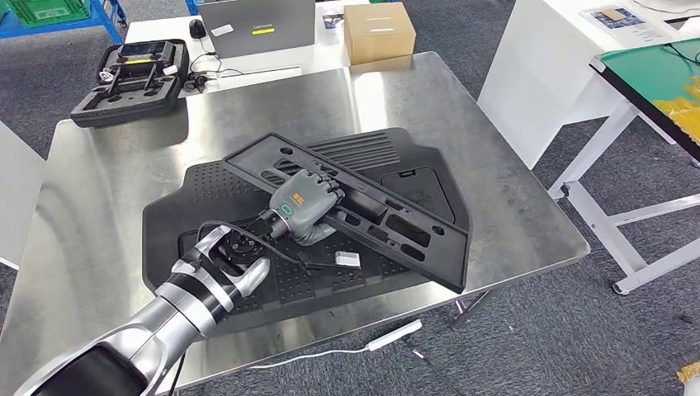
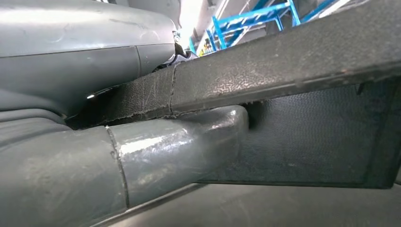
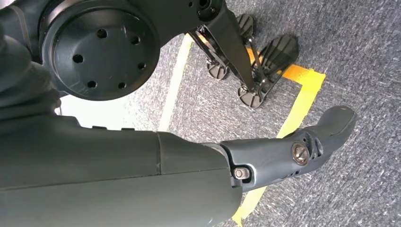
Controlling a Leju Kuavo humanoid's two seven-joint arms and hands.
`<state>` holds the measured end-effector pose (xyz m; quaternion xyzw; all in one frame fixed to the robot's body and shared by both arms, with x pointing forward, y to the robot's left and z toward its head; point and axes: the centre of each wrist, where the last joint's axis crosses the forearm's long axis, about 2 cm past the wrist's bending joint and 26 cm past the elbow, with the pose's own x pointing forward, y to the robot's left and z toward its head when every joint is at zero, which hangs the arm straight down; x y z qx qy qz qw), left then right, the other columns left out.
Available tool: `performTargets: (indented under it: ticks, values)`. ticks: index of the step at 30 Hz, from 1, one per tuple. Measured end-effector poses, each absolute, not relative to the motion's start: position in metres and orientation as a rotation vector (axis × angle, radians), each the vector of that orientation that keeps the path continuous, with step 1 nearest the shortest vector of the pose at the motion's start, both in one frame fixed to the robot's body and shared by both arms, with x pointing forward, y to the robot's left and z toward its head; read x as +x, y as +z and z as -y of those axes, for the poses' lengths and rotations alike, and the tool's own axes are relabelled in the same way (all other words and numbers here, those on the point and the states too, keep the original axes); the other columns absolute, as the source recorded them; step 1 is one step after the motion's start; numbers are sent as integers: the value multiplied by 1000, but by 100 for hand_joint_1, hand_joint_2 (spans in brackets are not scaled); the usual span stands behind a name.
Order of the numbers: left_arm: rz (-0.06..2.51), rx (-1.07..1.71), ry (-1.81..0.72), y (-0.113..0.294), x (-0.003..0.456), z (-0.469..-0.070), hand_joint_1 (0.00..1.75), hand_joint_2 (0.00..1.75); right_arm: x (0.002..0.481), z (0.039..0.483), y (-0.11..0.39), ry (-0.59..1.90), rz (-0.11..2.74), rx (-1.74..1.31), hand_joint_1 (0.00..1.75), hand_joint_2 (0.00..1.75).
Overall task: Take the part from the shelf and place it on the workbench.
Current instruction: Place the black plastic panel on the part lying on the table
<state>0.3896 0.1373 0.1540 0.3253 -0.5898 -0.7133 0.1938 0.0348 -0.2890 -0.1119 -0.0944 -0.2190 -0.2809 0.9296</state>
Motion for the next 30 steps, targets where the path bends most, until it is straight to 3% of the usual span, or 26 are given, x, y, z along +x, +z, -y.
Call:
performTargets:
  ticks: [11,15,25,29,30]
  values:
    - [1600,873,-2000,148,394,-141,175,0,35,292,-112,-572,457,-193,0,0]
    - [1586,870,-2001,146,395,-143,0,175,35,292,-112,-571,457,-193,0,0]
    - [1566,881,-1985,143,395,-145,0,175,35,292,-112,-571,456,-193,0,0]
    - [1583,882,-1966,145,396,-146,0,0,35,292,-112,-571,456,-193,0,0]
    - [1586,881,-1959,145,397,-147,0,0,35,292,-112,-571,456,-193,0,0]
